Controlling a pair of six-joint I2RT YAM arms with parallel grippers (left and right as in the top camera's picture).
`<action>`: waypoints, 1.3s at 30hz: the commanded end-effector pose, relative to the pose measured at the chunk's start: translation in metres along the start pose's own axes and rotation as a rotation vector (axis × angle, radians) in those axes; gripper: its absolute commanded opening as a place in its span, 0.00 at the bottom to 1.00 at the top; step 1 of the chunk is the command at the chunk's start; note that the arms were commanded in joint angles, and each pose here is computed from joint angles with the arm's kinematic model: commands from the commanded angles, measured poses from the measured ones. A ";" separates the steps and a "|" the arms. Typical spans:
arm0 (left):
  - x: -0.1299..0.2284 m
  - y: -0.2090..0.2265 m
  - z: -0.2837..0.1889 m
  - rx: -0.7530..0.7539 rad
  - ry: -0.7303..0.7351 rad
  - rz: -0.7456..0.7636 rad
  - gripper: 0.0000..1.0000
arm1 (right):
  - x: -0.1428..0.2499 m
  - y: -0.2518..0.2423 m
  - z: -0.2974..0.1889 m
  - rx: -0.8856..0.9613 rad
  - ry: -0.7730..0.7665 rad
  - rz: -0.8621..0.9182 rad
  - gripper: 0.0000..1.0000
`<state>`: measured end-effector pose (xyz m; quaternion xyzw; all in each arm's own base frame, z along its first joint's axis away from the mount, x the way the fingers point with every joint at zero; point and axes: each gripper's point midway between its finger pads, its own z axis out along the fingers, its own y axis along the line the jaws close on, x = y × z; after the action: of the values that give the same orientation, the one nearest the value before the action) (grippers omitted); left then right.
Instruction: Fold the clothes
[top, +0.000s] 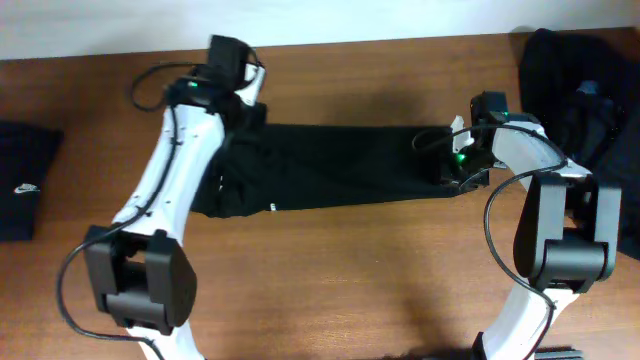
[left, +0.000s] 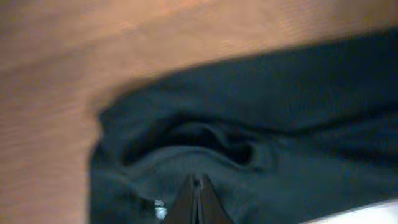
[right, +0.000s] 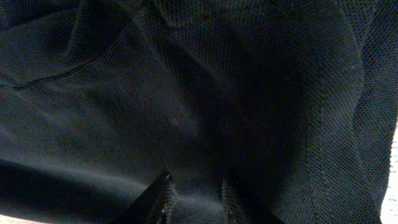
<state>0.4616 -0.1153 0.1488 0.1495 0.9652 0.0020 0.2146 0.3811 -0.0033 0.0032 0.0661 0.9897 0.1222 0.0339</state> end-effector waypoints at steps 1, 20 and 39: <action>0.018 -0.029 0.020 0.072 0.067 0.017 0.00 | 0.024 -0.026 0.021 0.108 0.091 0.018 0.33; 0.052 -0.042 0.135 0.076 0.199 0.009 0.01 | 0.032 -0.028 0.029 0.109 0.102 0.020 0.35; -0.024 -0.020 -0.037 0.014 -0.085 -0.003 0.04 | 0.032 -0.029 0.031 0.108 0.097 0.019 0.37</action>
<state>0.4748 -0.1471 0.2111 0.1494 0.9421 -0.0254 0.2993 0.3808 -0.0017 0.0032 0.0635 0.9892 0.1238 0.0464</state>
